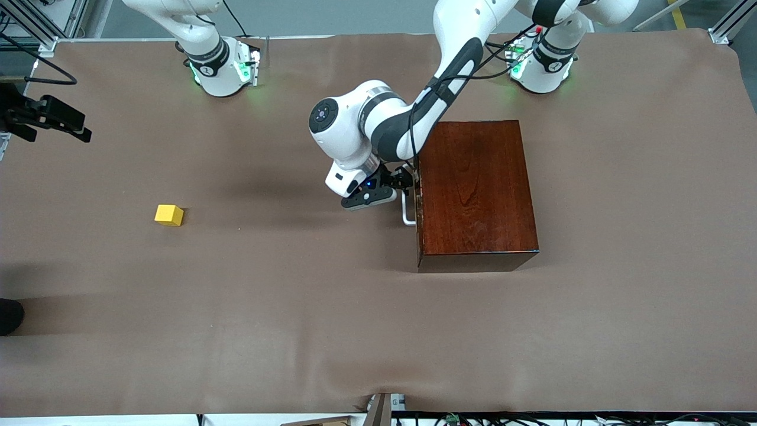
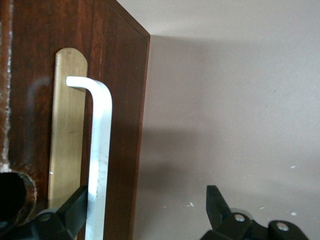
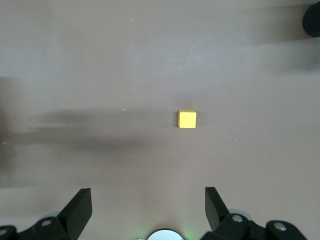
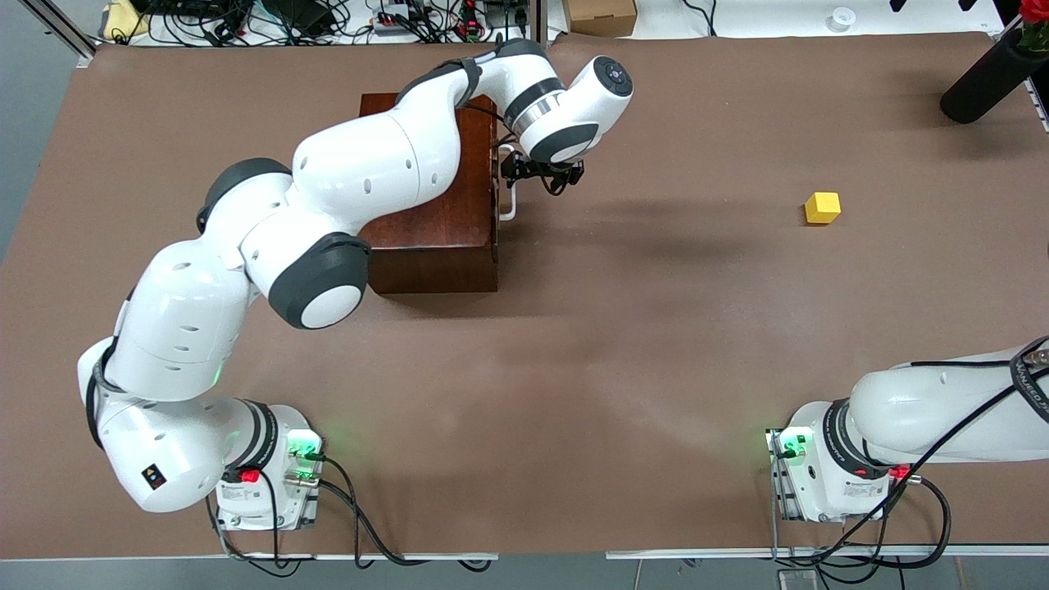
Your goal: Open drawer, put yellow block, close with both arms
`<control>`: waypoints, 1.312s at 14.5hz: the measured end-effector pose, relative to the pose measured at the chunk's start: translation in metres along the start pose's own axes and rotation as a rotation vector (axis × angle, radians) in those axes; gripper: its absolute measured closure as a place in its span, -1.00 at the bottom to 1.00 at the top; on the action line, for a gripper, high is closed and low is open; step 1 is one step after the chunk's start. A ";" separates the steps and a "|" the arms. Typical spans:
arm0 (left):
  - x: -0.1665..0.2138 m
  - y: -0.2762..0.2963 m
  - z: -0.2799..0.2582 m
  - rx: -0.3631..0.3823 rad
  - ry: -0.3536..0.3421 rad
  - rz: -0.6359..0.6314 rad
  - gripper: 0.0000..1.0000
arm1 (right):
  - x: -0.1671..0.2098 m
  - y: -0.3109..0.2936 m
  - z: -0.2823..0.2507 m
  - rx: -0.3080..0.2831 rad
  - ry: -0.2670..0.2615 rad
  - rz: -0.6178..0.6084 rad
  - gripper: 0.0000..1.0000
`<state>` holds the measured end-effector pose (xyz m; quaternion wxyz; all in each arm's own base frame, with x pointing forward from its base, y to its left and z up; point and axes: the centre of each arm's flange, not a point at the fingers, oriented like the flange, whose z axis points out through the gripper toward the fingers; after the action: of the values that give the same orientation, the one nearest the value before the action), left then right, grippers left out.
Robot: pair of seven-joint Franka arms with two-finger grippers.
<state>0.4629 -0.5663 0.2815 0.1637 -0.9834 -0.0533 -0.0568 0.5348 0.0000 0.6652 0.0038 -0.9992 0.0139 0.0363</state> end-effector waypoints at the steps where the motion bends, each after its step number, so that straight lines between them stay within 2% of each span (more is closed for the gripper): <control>1: -0.001 0.002 -0.002 -0.013 0.005 -0.020 -1.00 | 0.000 0.000 0.000 0.000 0.000 0.000 -1.00; 8: -0.012 0.022 -0.017 -0.125 0.047 -0.111 -1.00 | 0.000 0.000 0.001 0.000 -0.001 0.000 -1.00; 14: -0.020 0.039 -0.032 -0.255 0.059 -0.228 -1.00 | 0.003 0.002 0.004 0.001 -0.007 0.004 -1.00; 16: -0.021 0.040 -0.033 -0.257 0.059 -0.236 -1.00 | 0.004 0.005 0.005 0.001 -0.010 0.008 -1.00; 19: -0.027 0.046 -0.040 -0.304 0.060 -0.264 -1.00 | 0.009 0.017 0.012 0.004 -0.020 0.031 -1.00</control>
<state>0.4384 -0.6254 0.3009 0.0058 -0.9791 -0.1679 -0.1145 0.5427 -0.0174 0.6525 0.0053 -0.9985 0.0294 0.0465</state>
